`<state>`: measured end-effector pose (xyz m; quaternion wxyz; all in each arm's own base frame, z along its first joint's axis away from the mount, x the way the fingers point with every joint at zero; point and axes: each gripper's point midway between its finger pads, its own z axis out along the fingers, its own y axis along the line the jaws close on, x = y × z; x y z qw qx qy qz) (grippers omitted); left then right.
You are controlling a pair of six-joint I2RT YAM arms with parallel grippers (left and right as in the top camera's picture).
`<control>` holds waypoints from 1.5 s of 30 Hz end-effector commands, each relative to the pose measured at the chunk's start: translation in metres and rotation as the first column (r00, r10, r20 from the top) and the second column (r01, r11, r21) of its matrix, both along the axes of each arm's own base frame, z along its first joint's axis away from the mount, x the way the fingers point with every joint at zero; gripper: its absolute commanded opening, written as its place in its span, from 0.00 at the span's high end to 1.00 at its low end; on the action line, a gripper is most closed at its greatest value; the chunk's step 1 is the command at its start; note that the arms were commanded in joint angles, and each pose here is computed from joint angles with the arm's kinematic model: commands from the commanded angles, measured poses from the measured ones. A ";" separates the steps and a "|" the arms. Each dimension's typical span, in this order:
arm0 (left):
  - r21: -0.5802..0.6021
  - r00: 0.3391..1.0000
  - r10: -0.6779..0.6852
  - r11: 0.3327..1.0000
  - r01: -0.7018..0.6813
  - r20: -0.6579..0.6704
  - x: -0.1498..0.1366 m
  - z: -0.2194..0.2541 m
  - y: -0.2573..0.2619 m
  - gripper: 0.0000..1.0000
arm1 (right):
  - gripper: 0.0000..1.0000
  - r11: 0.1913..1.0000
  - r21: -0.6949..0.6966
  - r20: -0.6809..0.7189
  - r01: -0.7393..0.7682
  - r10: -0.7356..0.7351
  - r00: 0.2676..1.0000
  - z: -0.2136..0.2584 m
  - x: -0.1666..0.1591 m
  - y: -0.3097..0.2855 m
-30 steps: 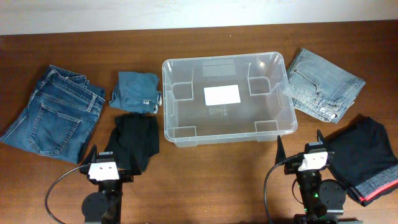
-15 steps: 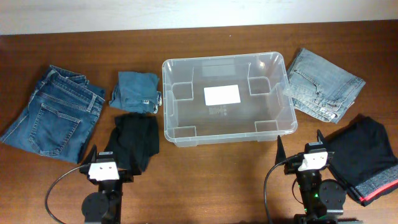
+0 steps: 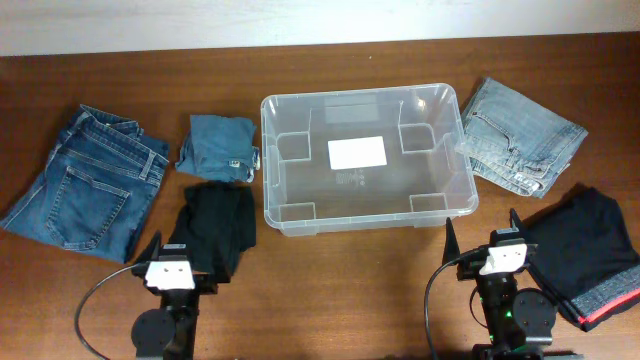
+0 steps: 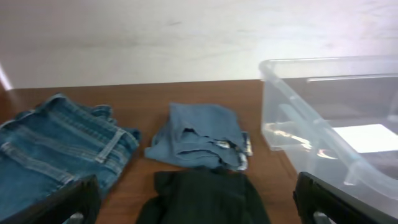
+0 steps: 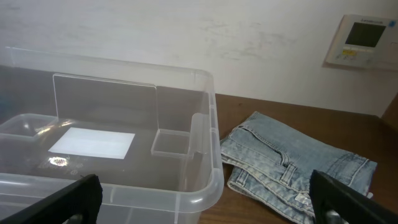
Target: Pack container
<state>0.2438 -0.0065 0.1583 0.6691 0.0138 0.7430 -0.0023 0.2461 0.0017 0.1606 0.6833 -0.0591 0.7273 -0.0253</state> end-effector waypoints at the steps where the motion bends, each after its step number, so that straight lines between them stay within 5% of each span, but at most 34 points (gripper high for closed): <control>1: -0.020 0.995 -0.099 0.995 0.099 0.019 -0.003 0.010 -0.017 0.01 | 0.01 1.000 0.010 0.001 0.004 -0.004 1.000 -0.001 0.000 -0.001; 14: -0.041 0.990 -0.105 0.993 0.110 0.098 -0.023 0.141 -0.018 0.01 | 0.02 1.000 0.010 0.002 0.004 -0.004 1.000 -0.001 0.000 -0.001; 25: -0.078 0.959 -0.138 0.989 0.122 -0.248 0.019 0.225 -0.025 0.00 | 0.02 1.000 0.010 0.001 0.004 -0.004 1.000 -0.001 0.000 -0.001; 36: -0.082 0.959 -0.151 0.987 0.135 -0.241 0.016 0.251 -0.027 0.01 | 0.01 1.000 0.010 0.002 0.004 -0.004 1.000 -0.001 0.000 -0.001; 40: -0.177 0.949 0.089 0.973 -0.147 -0.301 0.014 0.238 0.011 0.01 | 0.02 1.000 0.010 0.002 0.004 -0.004 1.000 -0.001 0.000 -0.001; 41: -0.237 0.894 0.277 0.898 -0.372 -0.352 0.008 0.225 0.041 0.01 | 0.02 1.000 0.010 0.002 0.004 -0.004 1.000 -0.001 0.000 -0.001; 42: -0.254 0.861 0.346 0.854 -0.454 -0.374 0.005 0.220 0.053 0.01 | 0.02 1.000 0.010 0.002 0.004 -0.004 1.000 -0.001 0.000 -0.001; 45: -0.260 0.804 0.432 0.789 -0.557 -0.410 0.004 0.210 0.067 0.01 | 0.02 1.000 0.010 0.002 0.004 -0.004 1.000 -0.001 0.000 -0.001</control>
